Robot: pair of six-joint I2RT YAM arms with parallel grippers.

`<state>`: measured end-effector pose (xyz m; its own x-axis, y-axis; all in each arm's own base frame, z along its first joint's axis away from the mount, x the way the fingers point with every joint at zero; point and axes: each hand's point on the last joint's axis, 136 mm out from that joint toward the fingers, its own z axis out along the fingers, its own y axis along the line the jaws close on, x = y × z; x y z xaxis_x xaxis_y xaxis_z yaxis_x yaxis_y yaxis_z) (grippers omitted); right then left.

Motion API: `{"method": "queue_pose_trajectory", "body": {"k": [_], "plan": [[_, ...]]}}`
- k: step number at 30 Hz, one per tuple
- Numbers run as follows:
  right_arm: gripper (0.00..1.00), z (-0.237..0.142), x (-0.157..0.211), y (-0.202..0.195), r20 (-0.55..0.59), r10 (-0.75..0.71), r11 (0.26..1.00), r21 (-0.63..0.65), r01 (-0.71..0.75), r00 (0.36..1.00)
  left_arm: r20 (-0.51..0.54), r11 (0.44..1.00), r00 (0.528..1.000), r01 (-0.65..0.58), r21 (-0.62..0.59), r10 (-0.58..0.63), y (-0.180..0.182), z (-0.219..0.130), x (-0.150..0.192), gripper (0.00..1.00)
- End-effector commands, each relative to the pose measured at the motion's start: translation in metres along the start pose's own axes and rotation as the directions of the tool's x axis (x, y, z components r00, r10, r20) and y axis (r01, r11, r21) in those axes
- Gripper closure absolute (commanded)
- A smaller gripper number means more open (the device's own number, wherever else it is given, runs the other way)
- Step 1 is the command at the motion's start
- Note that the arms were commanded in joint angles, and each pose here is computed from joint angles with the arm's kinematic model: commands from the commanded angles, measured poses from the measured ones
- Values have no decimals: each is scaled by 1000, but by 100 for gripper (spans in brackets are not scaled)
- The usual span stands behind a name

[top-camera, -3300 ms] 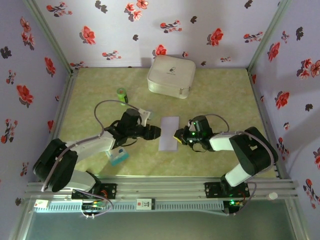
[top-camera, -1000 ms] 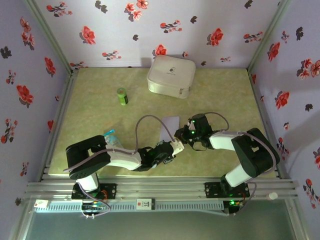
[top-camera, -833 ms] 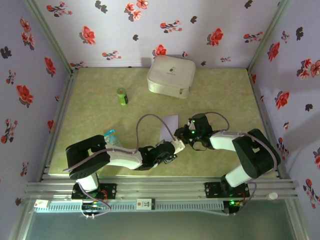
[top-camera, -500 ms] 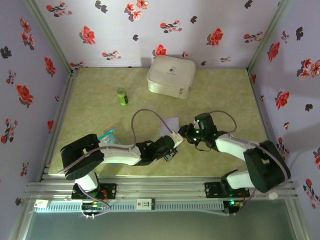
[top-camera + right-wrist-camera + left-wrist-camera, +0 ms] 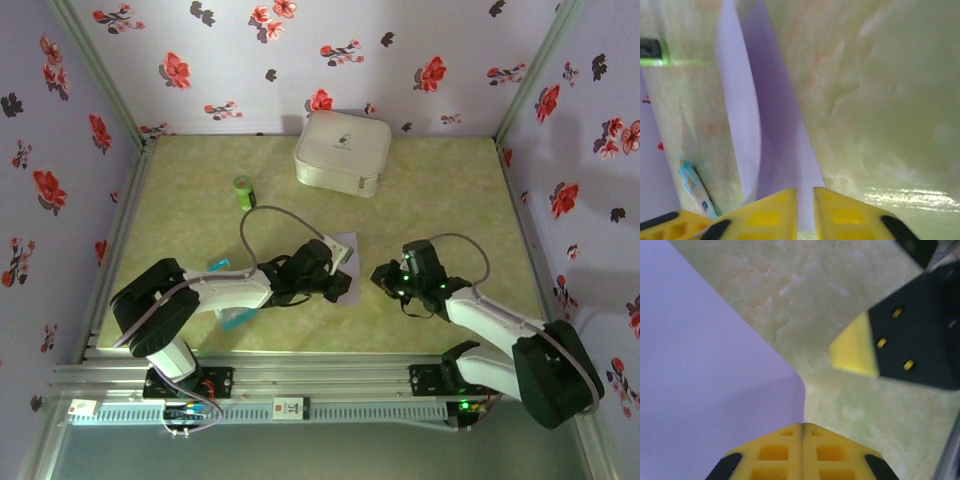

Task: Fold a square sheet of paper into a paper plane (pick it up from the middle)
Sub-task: Fold the triangle a second time at the center of the table.

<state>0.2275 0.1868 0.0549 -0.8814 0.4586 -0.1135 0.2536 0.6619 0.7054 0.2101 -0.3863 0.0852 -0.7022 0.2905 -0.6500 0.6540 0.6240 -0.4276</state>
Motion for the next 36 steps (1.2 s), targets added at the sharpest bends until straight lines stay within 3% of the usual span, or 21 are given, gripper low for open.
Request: {"method": "queue_pose_trajectory", "body": {"k": [1,5,14,26,36], "plan": [[92,9,12,12,-59,-51,999,-7,50,997,3,997,998,62,45,-62,-5,-3,-2,98],[99,21,18,11,-73,-55,998,8,56,996,0,996,996,84,34,-84,1,-2,1,98],[100,37,30,16,-127,-79,997,8,81,989,-18,996,996,90,10,-90,7,0,8,97],[100,32,34,-51,-151,-104,935,322,149,983,-38,988,988,150,-42,-152,32,7,15,96],[100,34,31,-49,-153,-114,932,324,159,982,-42,982,983,172,-78,-176,52,17,19,94]]}}
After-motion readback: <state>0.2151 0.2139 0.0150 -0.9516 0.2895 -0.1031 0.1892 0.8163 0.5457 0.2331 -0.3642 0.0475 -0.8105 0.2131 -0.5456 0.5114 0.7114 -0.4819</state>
